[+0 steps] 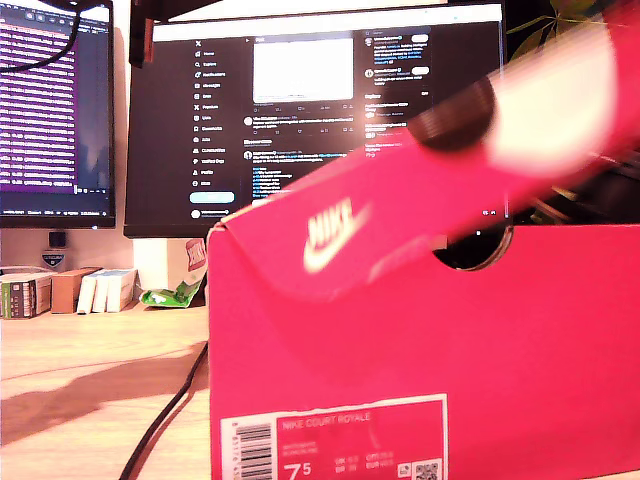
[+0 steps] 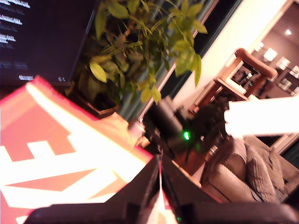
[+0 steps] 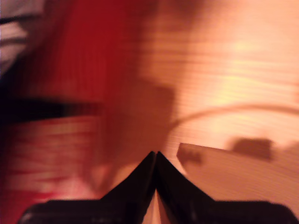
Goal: Close the red shoebox by pushing the lid with your left arm and holding the box in place with your right arm
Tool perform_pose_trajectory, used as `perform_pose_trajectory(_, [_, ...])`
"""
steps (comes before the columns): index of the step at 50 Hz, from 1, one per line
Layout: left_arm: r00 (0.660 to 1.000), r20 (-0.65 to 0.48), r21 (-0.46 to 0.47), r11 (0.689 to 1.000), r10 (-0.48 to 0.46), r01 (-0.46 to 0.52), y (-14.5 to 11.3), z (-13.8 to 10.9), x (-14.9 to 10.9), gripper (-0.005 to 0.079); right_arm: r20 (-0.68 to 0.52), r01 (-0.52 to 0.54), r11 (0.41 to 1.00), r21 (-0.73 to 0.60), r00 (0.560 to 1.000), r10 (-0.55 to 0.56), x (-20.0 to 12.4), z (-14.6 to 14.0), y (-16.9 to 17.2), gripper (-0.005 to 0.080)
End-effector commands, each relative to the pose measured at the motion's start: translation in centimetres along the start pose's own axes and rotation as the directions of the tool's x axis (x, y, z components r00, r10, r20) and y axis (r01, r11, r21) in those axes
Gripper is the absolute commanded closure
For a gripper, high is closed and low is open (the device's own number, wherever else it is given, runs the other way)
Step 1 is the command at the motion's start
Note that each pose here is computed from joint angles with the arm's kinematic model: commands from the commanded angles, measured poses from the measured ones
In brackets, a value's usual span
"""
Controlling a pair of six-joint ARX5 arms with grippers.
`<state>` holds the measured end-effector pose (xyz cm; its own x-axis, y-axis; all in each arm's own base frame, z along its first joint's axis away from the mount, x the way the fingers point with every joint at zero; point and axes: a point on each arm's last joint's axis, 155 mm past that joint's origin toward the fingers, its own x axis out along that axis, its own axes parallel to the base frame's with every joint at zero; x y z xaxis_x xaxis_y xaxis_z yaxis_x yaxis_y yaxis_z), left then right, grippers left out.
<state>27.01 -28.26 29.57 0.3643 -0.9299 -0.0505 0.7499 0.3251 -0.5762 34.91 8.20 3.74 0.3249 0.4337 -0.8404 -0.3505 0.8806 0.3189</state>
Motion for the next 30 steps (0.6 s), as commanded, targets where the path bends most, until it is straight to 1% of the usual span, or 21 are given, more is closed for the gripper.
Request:
perform_pose_trajectory(1, [1.000, 0.007, 0.011, 1.000, -0.005, 0.005, -0.3, 0.3, -0.4, 0.0761, -0.006, 0.008, 0.999, 0.037, 1.000, -0.008, 0.0, -0.1, -1.0, 0.0764])
perform_pose_trajectory(3, [1.000, 0.001, 0.006, 1.000, -0.003, 0.003, -0.2, 0.1, -0.4, 0.0761, 0.010, 0.007, 0.998, 0.060, 1.000, -0.008, -0.5, 0.4, -1.3, 0.0764])
perform_pose_trajectory(6, [1.000, -0.014, -0.005, 1.000, -0.003, 0.003, -0.2, -0.2, -0.4, 0.0761, 0.036, -0.040, 0.997, 0.072, 0.999, 0.037, -1.3, 1.3, -0.7, 0.0764])
perform_pose_trajectory(7, [1.000, -0.018, -0.009, 1.000, 0.000, 0.000, -0.1, -0.3, -0.4, 0.0761, 0.035, -0.039, 0.996, 0.076, 0.999, 0.036, -1.5, 1.5, -0.8, 0.0764])
perform_pose_trajectory(8, [1.000, -0.023, -0.013, 1.000, 0.002, -0.002, 0.0, -0.5, -0.4, 0.0761, 0.048, -0.092, 0.993, 0.078, 0.995, 0.088, -1.8, 1.9, 0.2, 0.0764])
perform_pose_trajectory(10, [1.000, -0.029, -0.019, 1.000, 0.007, -0.008, 0.1, -0.6, -0.4, 0.0761, 0.058, -0.135, 0.988, 0.077, 0.990, 0.130, -2.2, 2.4, 1.0, 0.0764])
perform_pose_trajectory(13, [0.999, -0.039, -0.009, 1.000, 0.016, -0.016, 0.4, -0.9, -0.5, 0.0761, 0.085, -0.255, 0.964, 0.070, 0.965, 0.249, -3.2, 3.4, 3.3, 0.0764])
perform_pose_trajectory(14, [0.999, -0.041, -0.012, 1.000, 0.018, -0.018, 0.4, -0.9, -0.5, 0.0761, 0.085, -0.256, 0.964, 0.068, 0.965, 0.250, -3.2, 3.5, 3.4, 0.0764])
perform_pose_trajectory(15, [0.999, -0.044, -0.010, 1.000, 0.020, -0.020, 0.5, -1.0, -0.5, 0.0761, 0.103, -0.327, 0.943, 0.060, 0.942, 0.320, -3.7, 4.0, 4.7, 0.0764])
perform_pose_trajectory(17, [0.999, -0.048, -0.015, 1.000, 0.023, -0.024, 0.6, -1.1, -0.5, 0.0761, 0.112, -0.367, 0.929, 0.049, 0.926, 0.360, -4.1, 4.4, 5.7, 0.0764])
perform_pose_trajectory(18, [0.998, -0.050, -0.017, 1.000, 0.025, -0.026, 0.7, -1.2, -0.5, 0.0761, 0.120, -0.413, 0.910, 0.039, 0.906, 0.406, -4.5, 4.6, 6.7, 0.0764])
perform_pose_trajectory(19, [0.998, -0.053, -0.019, 0.999, 0.027, -0.028, 0.7, -1.2, -0.6, 0.0761, 0.123, -0.438, 0.899, 0.031, 0.894, 0.431, -4.7, 4.8, 7.3, 0.0764])
perform_pose_trajectory(21, [0.998, -0.055, -0.020, 0.999, 0.028, -0.029, 0.8, -1.3, -0.6, 0.0761, 0.120, -0.456, 0.890, 0.020, 0.885, 0.451, -4.7, 4.9, 8.0, 0.0764])
perform_pose_trajectory(22, [0.998, -0.058, -0.015, 0.999, 0.030, -0.031, 0.8, -1.4, -0.6, 0.0761, 0.125, -0.496, 0.868, 0.013, 0.862, 0.491, -5.1, 5.0, 8.8, 0.0764])
perform_pose_trajectory(25, [0.997, -0.063, -0.014, 0.999, 0.033, -0.034, 0.9, -1.5, -0.6, 0.0761, 0.114, -0.529, 0.849, 0.010, 0.844, 0.524, -5.2, 4.8, 9.8, 0.0764])
perform_pose_trajectory(30, [0.997, -0.067, -0.008, 0.999, 0.036, -0.036, 1.0, -1.6, -0.6, 0.0761, 0.078, -0.548, 0.836, 0.005, 0.834, 0.546, -5.0, 4.1, 11.1, 0.0764])
